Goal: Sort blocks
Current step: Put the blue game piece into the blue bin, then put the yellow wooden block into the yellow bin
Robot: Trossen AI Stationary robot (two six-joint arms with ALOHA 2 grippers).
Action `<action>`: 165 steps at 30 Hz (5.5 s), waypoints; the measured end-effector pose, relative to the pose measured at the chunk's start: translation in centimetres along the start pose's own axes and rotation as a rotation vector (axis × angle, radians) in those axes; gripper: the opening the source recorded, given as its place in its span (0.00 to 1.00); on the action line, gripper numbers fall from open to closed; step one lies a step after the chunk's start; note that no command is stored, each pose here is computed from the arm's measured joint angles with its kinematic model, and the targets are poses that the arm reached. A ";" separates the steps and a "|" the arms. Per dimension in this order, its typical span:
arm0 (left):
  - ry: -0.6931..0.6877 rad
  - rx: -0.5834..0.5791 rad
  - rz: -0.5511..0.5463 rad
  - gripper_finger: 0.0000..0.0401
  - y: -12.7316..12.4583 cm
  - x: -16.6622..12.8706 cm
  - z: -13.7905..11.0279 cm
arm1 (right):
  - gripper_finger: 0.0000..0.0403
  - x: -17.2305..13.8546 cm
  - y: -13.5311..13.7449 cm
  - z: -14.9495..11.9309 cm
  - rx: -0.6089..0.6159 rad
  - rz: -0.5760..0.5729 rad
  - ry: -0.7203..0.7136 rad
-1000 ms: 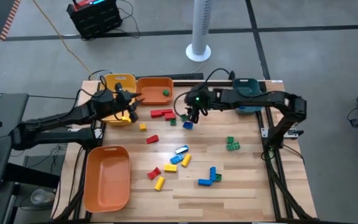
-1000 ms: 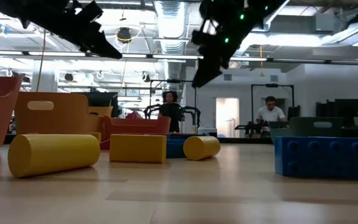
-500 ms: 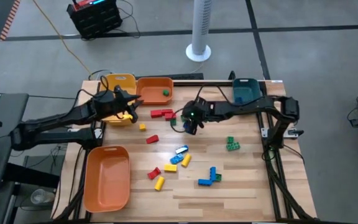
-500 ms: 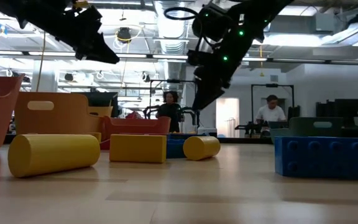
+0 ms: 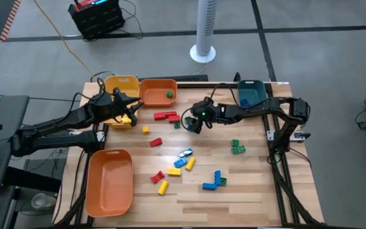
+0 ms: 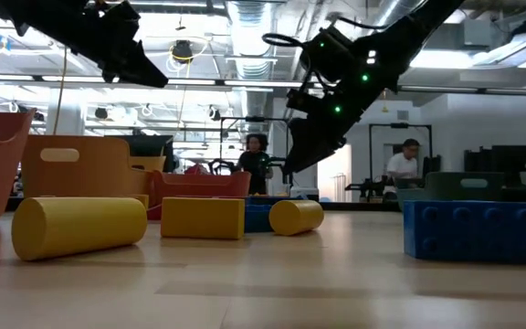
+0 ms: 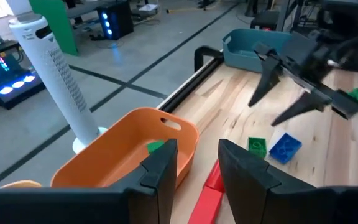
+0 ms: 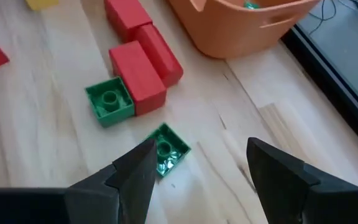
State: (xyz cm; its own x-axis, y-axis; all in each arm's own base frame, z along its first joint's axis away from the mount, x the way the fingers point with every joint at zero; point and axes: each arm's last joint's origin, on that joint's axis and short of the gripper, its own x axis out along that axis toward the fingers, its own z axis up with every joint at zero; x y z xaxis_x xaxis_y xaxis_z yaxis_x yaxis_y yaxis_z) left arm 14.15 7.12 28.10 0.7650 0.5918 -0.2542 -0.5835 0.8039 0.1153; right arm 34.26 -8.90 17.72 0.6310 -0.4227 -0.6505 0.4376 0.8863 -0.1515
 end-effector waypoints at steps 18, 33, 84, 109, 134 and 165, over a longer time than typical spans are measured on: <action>0.100 0.006 0.027 0.28 0.0 -0.1 -1.0 | 0.65 0.0 0.9 -2.0 -0.004 0.017 0.061; 0.147 0.022 0.024 0.28 0.2 -0.5 -0.6 | 0.65 -0.1 1.9 -2.7 0.014 0.133 -0.039; 0.004 0.025 0.030 0.28 0.3 -0.6 0.8 | 0.31 -0.1 3.1 -6.6 -0.002 0.053 0.074; -0.210 0.211 0.076 0.28 -0.4 2.9 2.8 | 0.33 -4.6 -1.7 -11.5 0.119 -0.361 0.206; 0.119 0.148 0.018 0.28 -1.1 4.0 1.7 | 0.33 -15.3 -11.9 -9.8 0.385 -0.528 0.213; 0.199 0.085 -0.231 0.28 -5.0 4.5 0.5 | 0.64 -15.1 -9.8 -1.7 0.191 -0.299 -0.110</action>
State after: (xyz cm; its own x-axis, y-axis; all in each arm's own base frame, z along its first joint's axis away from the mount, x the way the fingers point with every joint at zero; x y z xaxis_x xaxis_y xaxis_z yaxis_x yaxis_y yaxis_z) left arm 20.70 5.79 26.85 0.8014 0.3760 -0.4652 -0.3691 0.9229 0.1101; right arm 19.35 -10.94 27.74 0.5176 -0.6850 -0.5127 0.7186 0.6733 -0.1741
